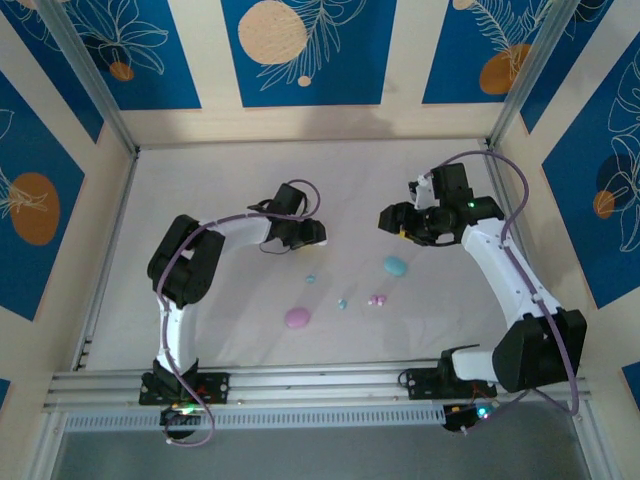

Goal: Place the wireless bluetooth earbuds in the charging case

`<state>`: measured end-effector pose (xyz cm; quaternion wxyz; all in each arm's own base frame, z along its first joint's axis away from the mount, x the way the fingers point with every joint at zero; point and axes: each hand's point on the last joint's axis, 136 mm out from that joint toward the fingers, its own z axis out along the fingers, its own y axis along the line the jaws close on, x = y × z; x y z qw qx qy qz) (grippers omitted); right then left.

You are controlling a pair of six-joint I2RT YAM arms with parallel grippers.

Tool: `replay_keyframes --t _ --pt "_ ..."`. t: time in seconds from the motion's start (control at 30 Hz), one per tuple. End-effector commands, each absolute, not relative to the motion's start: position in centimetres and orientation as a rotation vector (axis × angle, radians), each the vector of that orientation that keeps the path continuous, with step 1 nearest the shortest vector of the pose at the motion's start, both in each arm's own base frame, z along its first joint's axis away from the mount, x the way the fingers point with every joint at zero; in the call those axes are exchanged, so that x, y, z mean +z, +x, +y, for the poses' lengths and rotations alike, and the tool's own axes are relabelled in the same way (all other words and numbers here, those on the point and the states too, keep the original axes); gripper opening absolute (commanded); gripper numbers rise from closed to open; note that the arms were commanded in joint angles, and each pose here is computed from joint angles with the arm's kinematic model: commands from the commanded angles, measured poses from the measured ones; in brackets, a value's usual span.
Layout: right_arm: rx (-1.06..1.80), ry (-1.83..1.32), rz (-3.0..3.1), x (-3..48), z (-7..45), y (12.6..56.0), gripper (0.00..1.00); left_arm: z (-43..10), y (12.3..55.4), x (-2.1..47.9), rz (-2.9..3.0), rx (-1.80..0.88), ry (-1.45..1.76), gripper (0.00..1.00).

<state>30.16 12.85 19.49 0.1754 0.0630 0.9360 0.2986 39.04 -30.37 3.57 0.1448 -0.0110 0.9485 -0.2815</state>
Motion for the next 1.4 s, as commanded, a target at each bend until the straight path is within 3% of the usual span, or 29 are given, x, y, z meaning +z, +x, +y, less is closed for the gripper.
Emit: replay_keyframes --t 0.0,0.33,0.8,1.37 --pt "0.83 0.216 2.723 17.0 11.7 29.6 0.62 -28.3 39.6 4.2 2.739 -0.677 -0.012 0.52" --pt "0.768 0.261 2.859 11.1 10.4 30.8 0.64 -26.4 39.4 9.7 2.602 -0.608 0.049 0.6" --pt "0.667 0.209 3.023 5.6 9.8 33.4 0.64 -23.4 35.6 19.2 2.227 -0.741 0.05 0.6" --pt "0.606 0.122 3.109 4.5 11.3 29.7 0.63 -22.2 34.4 21.0 2.134 -0.742 0.052 0.62"
